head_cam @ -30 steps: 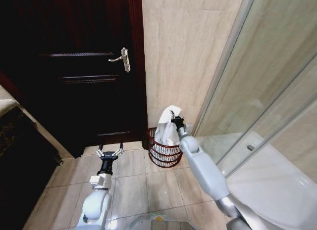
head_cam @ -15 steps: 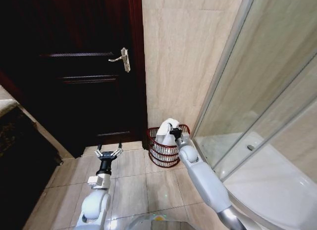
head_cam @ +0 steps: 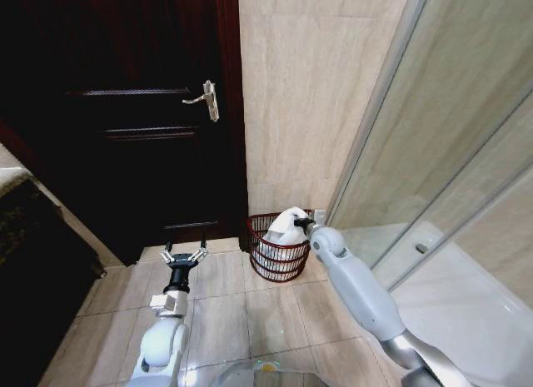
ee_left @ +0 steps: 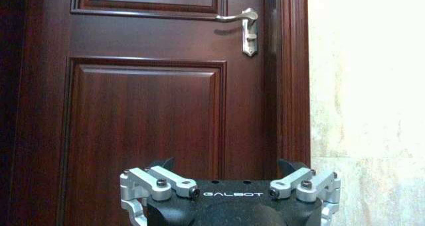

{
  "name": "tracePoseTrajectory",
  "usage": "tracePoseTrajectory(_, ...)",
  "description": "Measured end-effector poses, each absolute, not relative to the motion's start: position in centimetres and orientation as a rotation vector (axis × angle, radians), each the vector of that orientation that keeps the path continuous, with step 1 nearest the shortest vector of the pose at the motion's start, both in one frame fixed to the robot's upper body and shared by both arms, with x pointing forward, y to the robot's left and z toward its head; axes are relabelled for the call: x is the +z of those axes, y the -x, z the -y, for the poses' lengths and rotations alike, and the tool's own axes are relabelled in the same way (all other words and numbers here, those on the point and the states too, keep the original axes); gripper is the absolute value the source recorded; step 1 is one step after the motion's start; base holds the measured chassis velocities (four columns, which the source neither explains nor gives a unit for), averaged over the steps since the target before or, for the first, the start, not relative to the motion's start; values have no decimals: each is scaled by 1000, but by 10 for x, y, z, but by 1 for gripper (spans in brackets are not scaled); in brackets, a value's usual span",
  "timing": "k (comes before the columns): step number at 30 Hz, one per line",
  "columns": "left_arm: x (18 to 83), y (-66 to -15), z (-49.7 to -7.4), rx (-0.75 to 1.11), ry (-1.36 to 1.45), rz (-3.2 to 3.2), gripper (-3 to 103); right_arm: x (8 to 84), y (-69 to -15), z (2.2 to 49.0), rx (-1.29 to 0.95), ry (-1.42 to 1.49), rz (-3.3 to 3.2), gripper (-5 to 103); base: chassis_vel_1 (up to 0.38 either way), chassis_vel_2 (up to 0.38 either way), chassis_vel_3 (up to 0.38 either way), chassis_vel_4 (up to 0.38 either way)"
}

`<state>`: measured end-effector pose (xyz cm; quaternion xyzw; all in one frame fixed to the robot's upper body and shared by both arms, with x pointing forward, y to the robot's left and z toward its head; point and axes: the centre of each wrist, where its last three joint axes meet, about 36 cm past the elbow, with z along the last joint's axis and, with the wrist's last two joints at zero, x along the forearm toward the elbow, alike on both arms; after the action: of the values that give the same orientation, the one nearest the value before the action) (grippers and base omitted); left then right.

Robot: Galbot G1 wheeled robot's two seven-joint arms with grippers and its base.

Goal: Discard the used towel into the hamper.

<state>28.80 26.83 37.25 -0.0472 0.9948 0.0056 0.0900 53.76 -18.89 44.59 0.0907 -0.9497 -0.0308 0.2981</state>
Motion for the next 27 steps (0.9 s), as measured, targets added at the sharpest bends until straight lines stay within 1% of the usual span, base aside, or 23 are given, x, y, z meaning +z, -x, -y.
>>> tracePoseTrajectory(3, 374, -288, -272, 20, 157, -2954, 100, 444, -538, 191, -84, -283, 2491, 7, 0, 0, 0, 0)
tracePoseTrajectory(8, 372, -286, -274, 20, 162, -2953, 100, 444, -548, 189, -82, -264, 2487, 7, 0, 0, 0, 0)
tracePoseTrajectory(11, 371, -284, -275, 20, 167, -2955, 100, 443, -567, 186, -79, -228, 2484, 7, 0, 0, 0, 0)
tracePoseTrajectory(16, 368, -282, -276, 22, 172, -2957, 100, 438, -582, 181, -66, -209, 2473, 7, 0, 0, 0, 0)
tracePoseTrajectory(21, 365, -281, -276, 19, 177, -2961, 100, 425, -602, 166, -50, -186, 2445, 7, 0, 0, 0, 0)
tracePoseTrajectory(27, 362, -281, -278, 23, 185, -2963, 100, 417, -611, 146, -22, -229, 2442, 7, 0, 0, 0, 0)
